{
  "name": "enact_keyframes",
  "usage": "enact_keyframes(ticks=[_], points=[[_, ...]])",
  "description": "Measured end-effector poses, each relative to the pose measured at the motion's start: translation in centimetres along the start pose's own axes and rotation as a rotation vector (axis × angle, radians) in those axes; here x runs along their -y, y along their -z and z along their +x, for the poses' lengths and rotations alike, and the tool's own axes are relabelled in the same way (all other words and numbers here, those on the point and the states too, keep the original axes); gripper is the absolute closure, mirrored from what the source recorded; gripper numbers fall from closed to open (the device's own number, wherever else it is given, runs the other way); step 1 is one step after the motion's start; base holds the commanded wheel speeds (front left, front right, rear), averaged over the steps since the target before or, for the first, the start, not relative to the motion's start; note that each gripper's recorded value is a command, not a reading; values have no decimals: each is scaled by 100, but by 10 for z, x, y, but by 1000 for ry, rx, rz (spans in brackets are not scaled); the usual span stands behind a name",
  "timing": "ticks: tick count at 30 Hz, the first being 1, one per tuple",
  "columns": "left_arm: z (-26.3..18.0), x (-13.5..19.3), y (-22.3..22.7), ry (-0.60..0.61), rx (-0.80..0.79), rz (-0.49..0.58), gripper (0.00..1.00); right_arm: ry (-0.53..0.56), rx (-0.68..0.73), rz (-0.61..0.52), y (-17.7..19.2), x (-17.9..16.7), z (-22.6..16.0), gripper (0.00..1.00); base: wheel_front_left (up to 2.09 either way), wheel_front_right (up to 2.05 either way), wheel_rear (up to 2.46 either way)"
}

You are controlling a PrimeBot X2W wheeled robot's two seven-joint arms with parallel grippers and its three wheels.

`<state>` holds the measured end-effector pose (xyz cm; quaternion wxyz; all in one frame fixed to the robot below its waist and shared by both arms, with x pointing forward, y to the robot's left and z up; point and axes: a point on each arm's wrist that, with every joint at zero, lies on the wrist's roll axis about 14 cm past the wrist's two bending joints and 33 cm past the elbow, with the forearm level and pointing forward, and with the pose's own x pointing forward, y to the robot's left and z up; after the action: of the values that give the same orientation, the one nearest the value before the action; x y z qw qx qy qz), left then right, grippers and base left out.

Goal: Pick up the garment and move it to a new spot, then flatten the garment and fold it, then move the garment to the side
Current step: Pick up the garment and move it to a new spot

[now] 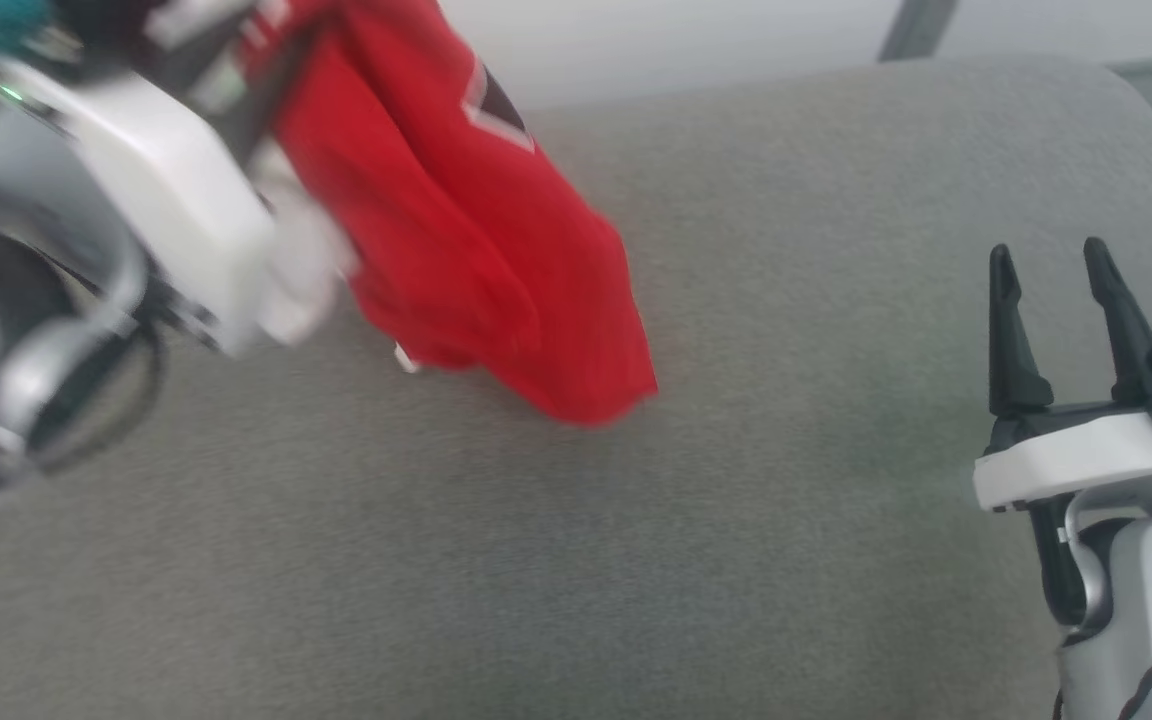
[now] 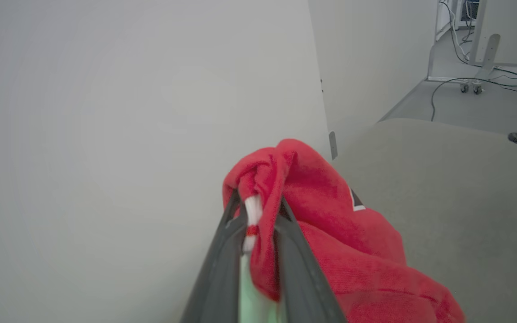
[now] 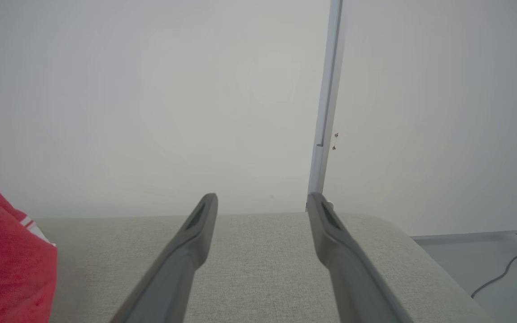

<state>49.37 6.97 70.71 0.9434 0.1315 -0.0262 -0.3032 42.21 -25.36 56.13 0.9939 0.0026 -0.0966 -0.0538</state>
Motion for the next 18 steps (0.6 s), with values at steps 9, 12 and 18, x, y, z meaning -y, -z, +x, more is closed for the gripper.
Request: enact_keyframes(ticks=[9,12,18], points=[[20,72,135,174,-367,-209,100,59,-57,7,25,15,-16,0,0,0,0],[15,86,172,190,-471,-261,100,67,-70,10,31,17,-19,0,0,0,0],[-4,106,235,191,-644,-347,100,64,-86,20,38,15,-22,0,0,0,0]])
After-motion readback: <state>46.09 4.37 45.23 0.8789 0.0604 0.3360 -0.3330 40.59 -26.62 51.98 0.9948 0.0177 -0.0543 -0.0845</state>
